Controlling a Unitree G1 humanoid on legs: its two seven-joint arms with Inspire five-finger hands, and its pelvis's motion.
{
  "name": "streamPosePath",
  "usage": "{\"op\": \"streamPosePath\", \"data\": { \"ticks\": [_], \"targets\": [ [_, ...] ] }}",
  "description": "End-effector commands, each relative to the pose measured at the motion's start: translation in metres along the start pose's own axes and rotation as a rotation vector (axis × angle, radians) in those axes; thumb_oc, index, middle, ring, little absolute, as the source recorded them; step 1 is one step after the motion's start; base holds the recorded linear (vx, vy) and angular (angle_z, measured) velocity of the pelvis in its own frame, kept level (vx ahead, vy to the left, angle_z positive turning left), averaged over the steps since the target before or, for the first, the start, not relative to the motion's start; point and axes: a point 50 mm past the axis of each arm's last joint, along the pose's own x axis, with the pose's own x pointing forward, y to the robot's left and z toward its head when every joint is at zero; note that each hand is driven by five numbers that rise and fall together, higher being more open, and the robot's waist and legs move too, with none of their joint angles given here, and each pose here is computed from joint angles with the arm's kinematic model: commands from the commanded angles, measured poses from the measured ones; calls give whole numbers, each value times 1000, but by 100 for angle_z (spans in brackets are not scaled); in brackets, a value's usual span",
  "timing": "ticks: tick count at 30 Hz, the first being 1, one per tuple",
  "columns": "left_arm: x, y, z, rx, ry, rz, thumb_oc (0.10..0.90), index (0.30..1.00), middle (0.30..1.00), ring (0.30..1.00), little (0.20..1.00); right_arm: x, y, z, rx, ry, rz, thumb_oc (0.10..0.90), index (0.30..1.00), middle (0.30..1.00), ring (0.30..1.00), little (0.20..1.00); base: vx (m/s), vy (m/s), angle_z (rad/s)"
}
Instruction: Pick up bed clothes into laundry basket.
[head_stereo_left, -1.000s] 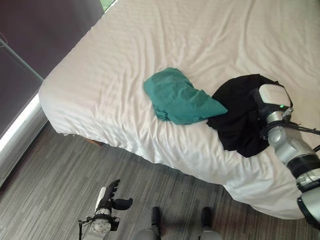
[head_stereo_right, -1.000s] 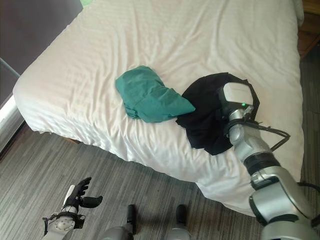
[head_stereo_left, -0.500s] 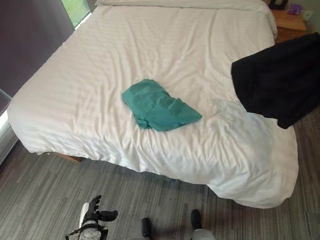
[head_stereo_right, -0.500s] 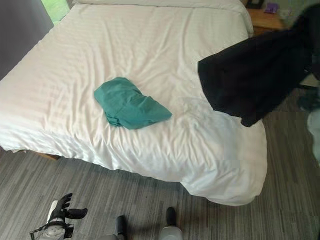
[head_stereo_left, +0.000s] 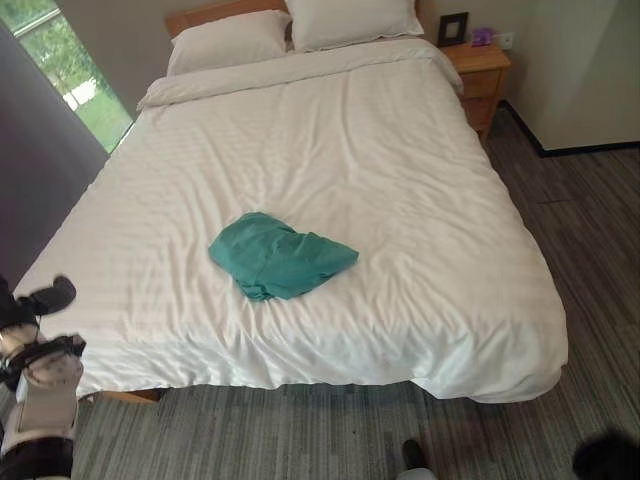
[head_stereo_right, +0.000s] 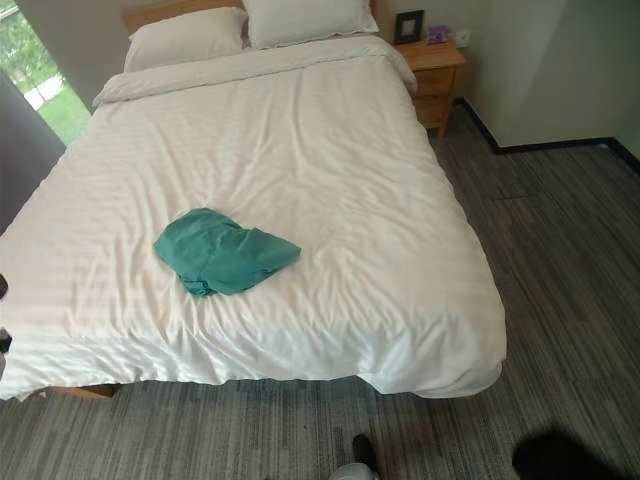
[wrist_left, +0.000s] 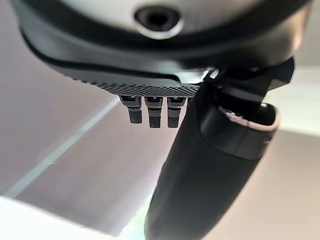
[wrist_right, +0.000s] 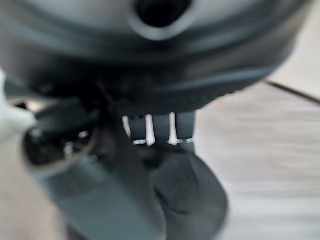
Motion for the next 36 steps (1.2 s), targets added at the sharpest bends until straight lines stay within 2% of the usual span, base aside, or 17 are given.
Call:
{"op": "streamPosePath", "data": {
  "ticks": [1,2,4,6,7,10,13,20,21,22,23,24,28,31,34,35,36],
  "targets": [
    [44,8,95,-68,-314,101,800,900,900,900,900,5,5,37,50,-76,24,400,300,300,300,300,0,0,0],
    [45,7,97,-70,-319,101,800,900,900,900,900,5,7,38,56,-75,27,400,300,300,300,300,3,-2,-5],
    [47,-19,112,-57,-325,21,800,900,900,900,900,1,25,34,-5,-40,94,400,300,300,300,300,6,-9,-16],
    [52,-36,123,48,-339,-34,800,900,900,900,900,0,28,33,-42,-34,106,400,300,300,300,300,16,-9,-17],
    [54,-55,122,153,-313,-94,800,900,900,900,900,1,26,36,-33,-40,84,400,300,300,300,300,15,-9,-14],
    [55,-66,127,232,-324,-129,800,900,900,900,900,1,24,37,-16,-52,60,400,300,300,300,300,-8,-8,-24],
    [51,-84,114,395,-287,-209,800,900,900,900,900,1,23,41,10,-73,32,400,300,300,300,300,-26,-14,-26],
    [26,-118,97,461,-225,-383,800,900,900,900,900,-1,26,57,11,-128,35,400,300,300,300,300,-39,-20,-9],
    [19,-123,83,518,-189,-436,706,759,759,759,759,-1,28,61,10,-136,41,400,300,300,300,300,-52,-2,-2],
    [11,-128,66,603,-143,-499,590,585,585,585,585,-2,29,66,6,-147,50,400,300,300,300,300,-53,18,-3],
    [-13,-135,25,771,-32,-628,562,542,542,542,542,-3,31,80,-3,-179,65,400,300,300,300,300,-32,36,-3],
    [-25,-139,12,807,6,-679,400,300,300,300,300,-3,30,86,-12,-195,66,400,300,300,300,300,-20,33,-13],
    [-43,-142,-8,798,100,-758,400,300,300,300,300,0,17,102,-10,-252,51,400,300,300,300,300,-18,59,-12],
    [-9,-126,12,785,23,-670,400,300,300,300,300,-2,10,110,-6,-331,44,400,300,300,300,300,-27,108,-8],
    [37,-109,87,757,-249,-460,400,300,300,300,300,-8,21,103,-1,-363,74,400,300,300,300,300,-47,69,17],
    [46,-105,140,680,-397,-350,400,300,300,300,300,-15,27,124,-4,-431,60,400,300,300,300,300,-100,1,39],
    [48,-98,171,605,-495,-258,400,300,300,300,300,-28,46,136,-12,-491,89,400,300,300,300,300,-128,-36,45]
  ]
}}
